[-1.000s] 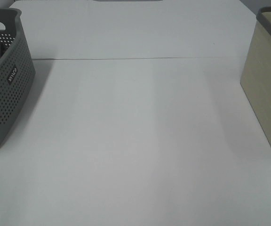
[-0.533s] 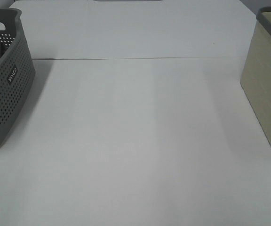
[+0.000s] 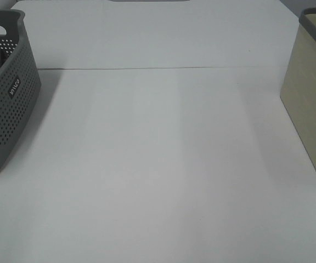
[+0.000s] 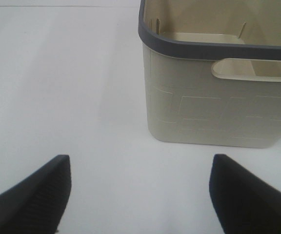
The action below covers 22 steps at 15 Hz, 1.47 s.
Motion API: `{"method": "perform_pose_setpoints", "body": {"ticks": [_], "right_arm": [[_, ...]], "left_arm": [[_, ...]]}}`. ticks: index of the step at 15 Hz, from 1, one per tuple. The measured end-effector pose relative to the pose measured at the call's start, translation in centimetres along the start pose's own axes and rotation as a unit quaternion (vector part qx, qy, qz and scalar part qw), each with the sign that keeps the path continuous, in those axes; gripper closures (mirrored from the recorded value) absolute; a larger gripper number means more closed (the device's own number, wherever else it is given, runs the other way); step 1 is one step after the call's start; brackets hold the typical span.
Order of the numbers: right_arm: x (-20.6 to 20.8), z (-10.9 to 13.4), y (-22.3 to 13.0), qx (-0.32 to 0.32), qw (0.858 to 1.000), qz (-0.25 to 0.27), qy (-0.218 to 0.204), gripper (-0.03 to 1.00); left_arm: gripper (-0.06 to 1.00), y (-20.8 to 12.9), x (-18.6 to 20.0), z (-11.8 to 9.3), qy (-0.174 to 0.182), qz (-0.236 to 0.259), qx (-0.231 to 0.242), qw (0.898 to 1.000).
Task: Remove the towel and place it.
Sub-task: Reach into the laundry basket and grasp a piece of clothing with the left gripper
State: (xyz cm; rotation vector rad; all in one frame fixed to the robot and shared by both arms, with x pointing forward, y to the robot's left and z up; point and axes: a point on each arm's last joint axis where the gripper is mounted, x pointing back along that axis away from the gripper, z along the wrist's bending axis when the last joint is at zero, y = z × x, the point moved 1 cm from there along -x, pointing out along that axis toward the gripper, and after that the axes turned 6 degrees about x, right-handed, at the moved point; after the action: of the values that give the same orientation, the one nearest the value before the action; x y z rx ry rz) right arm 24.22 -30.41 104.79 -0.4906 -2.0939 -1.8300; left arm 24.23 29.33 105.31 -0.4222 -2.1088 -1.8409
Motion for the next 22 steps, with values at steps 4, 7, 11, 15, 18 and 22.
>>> {"method": "perform_pose_setpoints", "body": {"ticks": [4,7,11,15,18,22], "right_arm": [[0.00,0.00,0.00,0.000,1.000,0.000,0.000,0.20],[0.00,0.00,0.00,0.000,1.000,0.000,0.000,0.20],[0.00,0.00,0.00,0.000,1.000,0.000,0.000,0.20],[0.00,0.00,0.00,0.000,1.000,0.000,0.000,0.20],[0.00,0.00,0.00,0.000,1.000,0.000,0.000,0.20],[0.00,0.00,0.00,0.000,1.000,0.000,0.000,0.20]], "left_arm": [[-0.05,0.00,0.00,0.00,0.000,0.000,0.000,1.000],[-0.05,0.00,0.00,0.03,0.001,0.000,-0.001,1.000],[-0.05,0.00,0.00,0.03,0.001,0.000,-0.001,1.000],[-0.05,0.00,0.00,0.03,0.001,0.000,-0.001,1.000],[-0.05,0.00,0.00,0.03,0.001,0.000,-0.001,1.000],[-0.05,0.00,0.00,0.03,0.001,0.000,-0.001,1.000]]}}
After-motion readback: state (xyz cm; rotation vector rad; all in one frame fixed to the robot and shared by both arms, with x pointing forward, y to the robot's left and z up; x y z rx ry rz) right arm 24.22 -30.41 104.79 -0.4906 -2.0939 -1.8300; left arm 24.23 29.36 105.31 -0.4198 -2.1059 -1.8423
